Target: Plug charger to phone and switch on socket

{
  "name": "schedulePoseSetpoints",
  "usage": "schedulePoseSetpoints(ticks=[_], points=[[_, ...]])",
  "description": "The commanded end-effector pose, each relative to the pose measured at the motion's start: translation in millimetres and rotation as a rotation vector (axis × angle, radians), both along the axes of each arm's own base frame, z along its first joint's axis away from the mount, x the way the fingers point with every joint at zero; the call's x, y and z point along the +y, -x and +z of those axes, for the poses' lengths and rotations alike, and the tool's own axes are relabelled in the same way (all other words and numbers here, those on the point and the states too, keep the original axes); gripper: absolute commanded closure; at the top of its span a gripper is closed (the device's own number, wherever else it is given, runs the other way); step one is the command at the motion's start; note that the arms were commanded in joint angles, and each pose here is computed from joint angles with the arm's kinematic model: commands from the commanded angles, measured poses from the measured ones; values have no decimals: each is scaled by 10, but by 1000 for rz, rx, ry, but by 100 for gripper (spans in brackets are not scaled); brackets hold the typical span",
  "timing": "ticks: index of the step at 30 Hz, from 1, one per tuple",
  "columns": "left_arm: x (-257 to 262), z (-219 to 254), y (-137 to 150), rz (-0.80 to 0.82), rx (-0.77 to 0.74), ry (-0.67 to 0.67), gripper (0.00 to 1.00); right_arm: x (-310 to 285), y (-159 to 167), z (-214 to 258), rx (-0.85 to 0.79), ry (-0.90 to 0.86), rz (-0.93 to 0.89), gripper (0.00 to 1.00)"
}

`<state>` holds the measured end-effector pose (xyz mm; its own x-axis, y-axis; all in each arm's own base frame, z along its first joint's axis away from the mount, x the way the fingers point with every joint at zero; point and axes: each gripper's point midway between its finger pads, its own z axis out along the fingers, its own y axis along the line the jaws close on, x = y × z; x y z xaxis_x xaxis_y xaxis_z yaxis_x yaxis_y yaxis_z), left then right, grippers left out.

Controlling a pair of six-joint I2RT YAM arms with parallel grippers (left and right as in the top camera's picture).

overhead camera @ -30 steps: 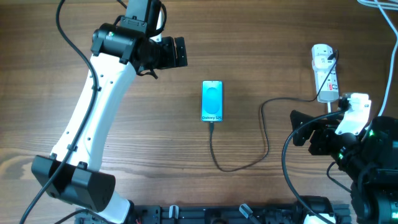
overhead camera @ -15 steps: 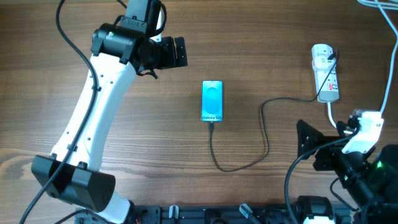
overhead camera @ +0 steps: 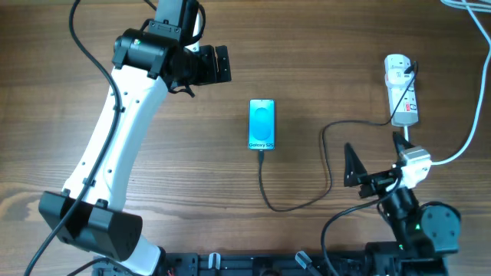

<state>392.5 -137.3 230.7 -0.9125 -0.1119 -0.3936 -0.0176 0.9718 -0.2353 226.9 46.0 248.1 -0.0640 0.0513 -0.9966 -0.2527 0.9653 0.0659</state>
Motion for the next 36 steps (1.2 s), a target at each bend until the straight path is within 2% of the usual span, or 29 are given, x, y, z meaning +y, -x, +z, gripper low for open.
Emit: schedulePoseSetpoints(ticks=[1,7,16,23,28,31,36], points=[[33,-25,-21,8,4,-8,0,12,-11,-94,-54,29,6,0],[33,-25,-21,8,4,-8,0,12,-10,-126,-177,73,2,0],[33,-25,-21,8,4,-8,0,-2,-26,-77,-252,171,-14,0],[33,-25,-21,8,4,-8,0,-30,-90,-203,-284,126,-33,0],[33,-25,-21,8,4,-8,0,-78,-142,-430,-206,121,-56,0],[33,-25,-21,8,4,-8,0,-176,-179,-715,-74,74,-108,0],[33,-25,-21,8,4,-8,0,-232,-187,-731,-61,54,-142,0]])
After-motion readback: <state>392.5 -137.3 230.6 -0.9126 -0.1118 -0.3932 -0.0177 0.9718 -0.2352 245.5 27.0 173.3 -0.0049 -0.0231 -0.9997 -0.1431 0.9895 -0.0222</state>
